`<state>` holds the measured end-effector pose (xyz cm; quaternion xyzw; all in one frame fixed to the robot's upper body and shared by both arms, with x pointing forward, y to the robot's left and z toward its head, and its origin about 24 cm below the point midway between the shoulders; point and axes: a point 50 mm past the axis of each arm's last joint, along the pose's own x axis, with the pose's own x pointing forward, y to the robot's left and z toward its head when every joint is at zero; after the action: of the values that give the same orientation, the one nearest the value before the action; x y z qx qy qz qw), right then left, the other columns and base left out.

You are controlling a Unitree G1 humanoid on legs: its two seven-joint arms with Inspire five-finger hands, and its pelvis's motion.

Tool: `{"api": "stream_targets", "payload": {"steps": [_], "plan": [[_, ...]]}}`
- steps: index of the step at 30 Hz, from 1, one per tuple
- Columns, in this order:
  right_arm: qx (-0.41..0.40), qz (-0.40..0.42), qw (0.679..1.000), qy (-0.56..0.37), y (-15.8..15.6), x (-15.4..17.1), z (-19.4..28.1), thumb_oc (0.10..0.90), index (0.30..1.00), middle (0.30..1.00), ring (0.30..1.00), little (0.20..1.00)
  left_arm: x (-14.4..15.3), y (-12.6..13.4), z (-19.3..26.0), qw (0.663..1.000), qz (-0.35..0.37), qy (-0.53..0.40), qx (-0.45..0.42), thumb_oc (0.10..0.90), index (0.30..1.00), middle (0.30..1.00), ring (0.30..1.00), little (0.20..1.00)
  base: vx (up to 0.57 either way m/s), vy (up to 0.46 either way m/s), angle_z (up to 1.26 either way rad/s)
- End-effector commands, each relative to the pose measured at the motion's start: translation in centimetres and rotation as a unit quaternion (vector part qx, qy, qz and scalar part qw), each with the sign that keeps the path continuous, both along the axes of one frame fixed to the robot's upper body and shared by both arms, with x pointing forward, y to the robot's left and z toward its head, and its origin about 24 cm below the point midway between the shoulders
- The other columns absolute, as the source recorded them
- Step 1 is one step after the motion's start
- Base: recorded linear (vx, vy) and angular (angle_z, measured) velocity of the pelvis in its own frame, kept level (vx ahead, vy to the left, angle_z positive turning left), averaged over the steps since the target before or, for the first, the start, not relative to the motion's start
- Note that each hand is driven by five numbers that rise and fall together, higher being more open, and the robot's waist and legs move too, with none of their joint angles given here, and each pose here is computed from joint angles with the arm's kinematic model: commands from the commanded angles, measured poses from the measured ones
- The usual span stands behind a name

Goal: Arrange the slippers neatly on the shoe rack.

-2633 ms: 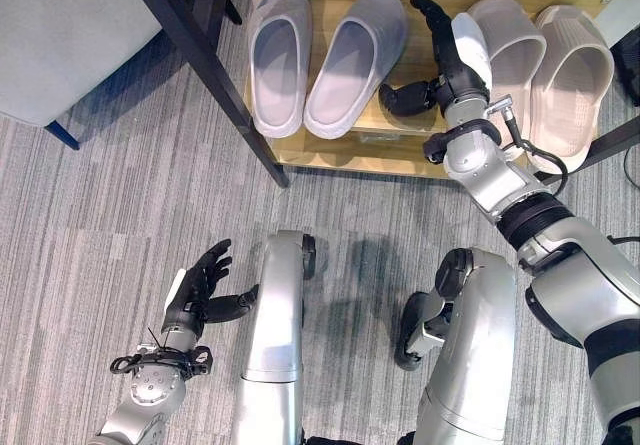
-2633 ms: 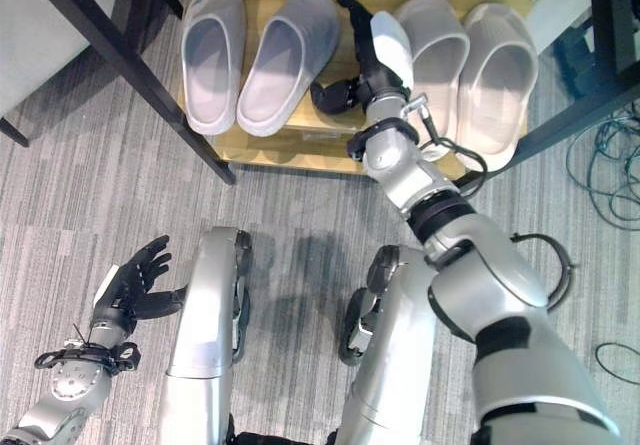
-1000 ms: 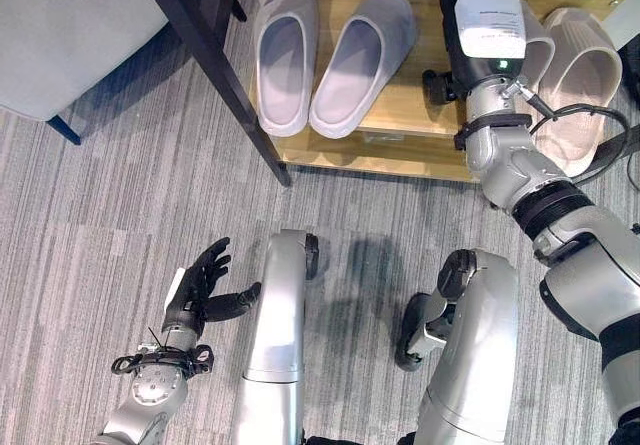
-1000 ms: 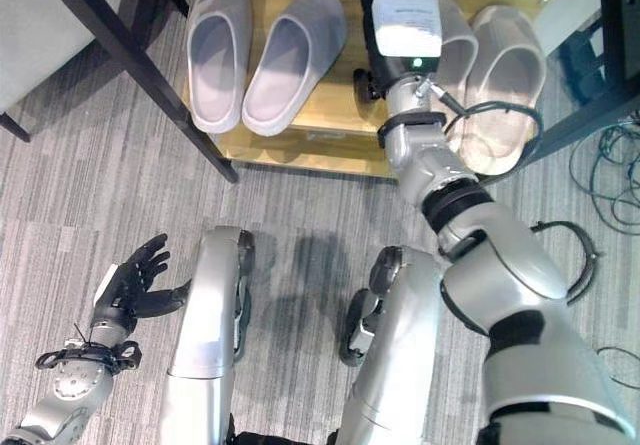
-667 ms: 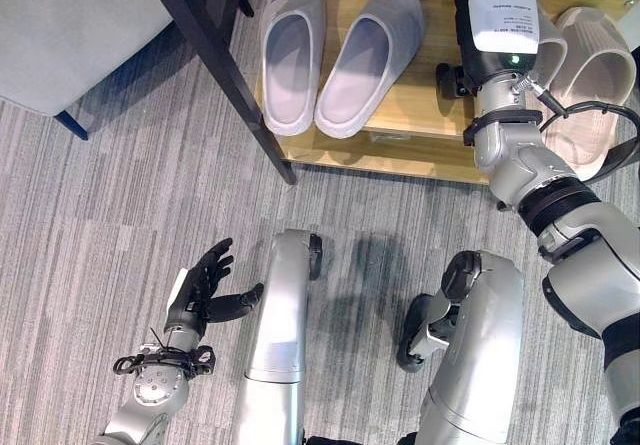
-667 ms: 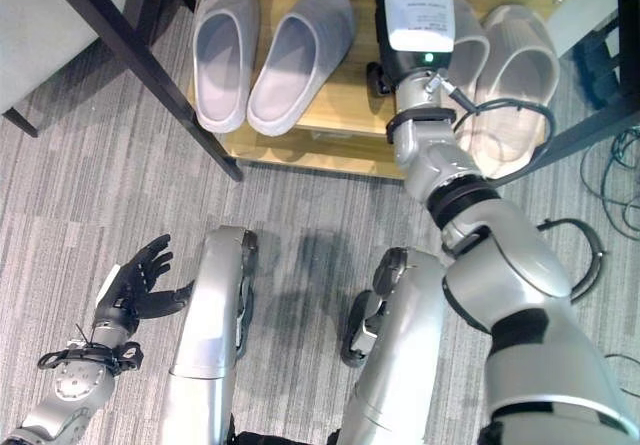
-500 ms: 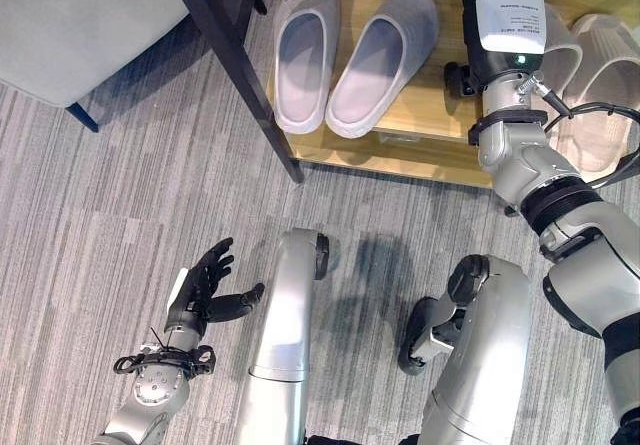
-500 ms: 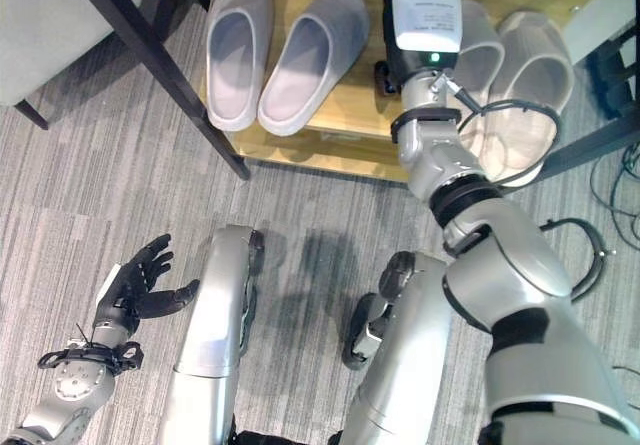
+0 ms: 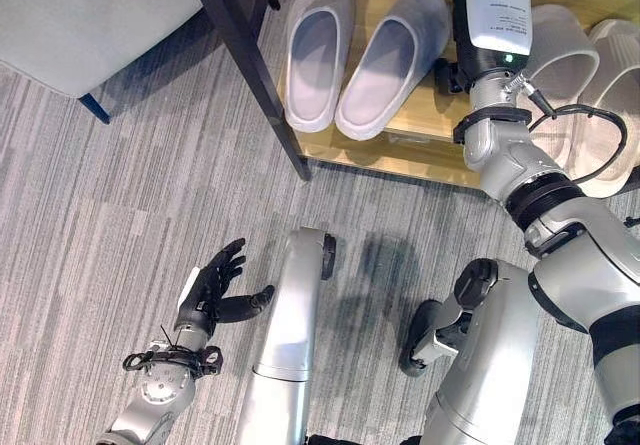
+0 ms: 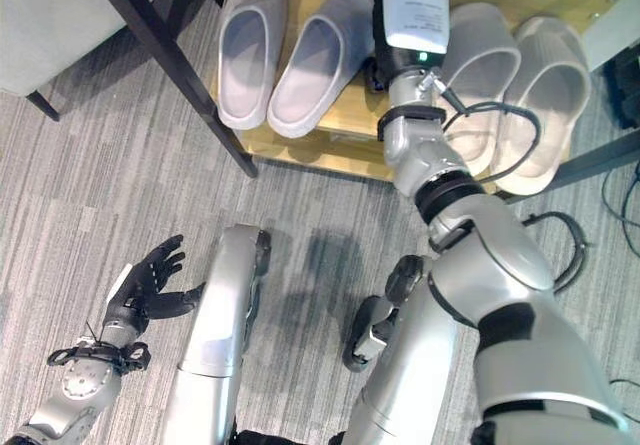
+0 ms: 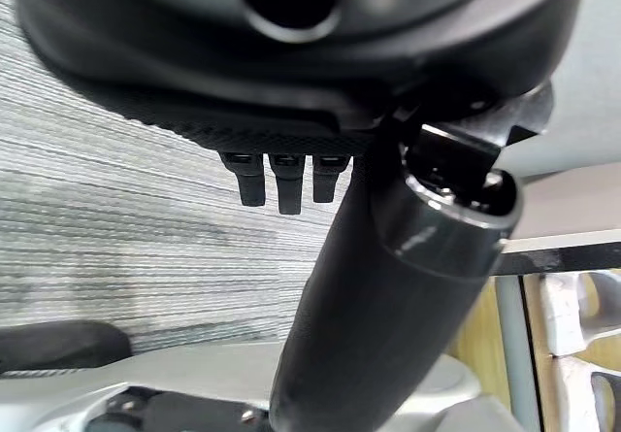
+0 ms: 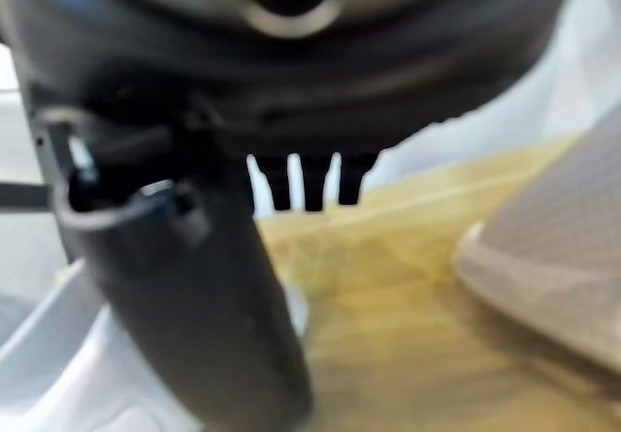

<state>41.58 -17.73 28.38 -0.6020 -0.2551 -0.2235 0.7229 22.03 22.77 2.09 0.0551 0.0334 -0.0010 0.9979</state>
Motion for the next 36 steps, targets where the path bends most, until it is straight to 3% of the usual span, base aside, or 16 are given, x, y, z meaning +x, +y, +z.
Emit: {"api": "stream_targets", "payload": {"steps": [1, 24, 36], "plan": [[-0.008, 0.056, 0.991, -0.122, 3.5, -1.4, 8.1, 0.8, 0.9, 0.9, 0.9, 0.9, 0.5, -2.1, 3.7, 0.993, -0.055, -0.101, -0.029, 0.8, 0.9, 0.9, 0.9, 0.9, 0.0, 0.0, 0.0], [0.017, 0.099, 0.985, -0.141, 5.2, -1.8, 8.3, 0.8, 0.9, 0.9, 0.9, 0.9, 0.9, -2.9, 4.1, 0.991, -0.069, -0.113, -0.036, 0.8, 0.9, 0.9, 0.9, 0.9, 0.0, -0.003, 0.03], [0.004, 0.086, 0.987, -0.139, 4.4, -1.8, 8.4, 0.8, 0.9, 0.9, 0.9, 0.9, 0.7, -2.9, 4.1, 0.991, -0.068, -0.112, -0.04, 0.8, 0.9, 0.9, 0.9, 0.9, 0.0, -0.002, 0.02]]}}
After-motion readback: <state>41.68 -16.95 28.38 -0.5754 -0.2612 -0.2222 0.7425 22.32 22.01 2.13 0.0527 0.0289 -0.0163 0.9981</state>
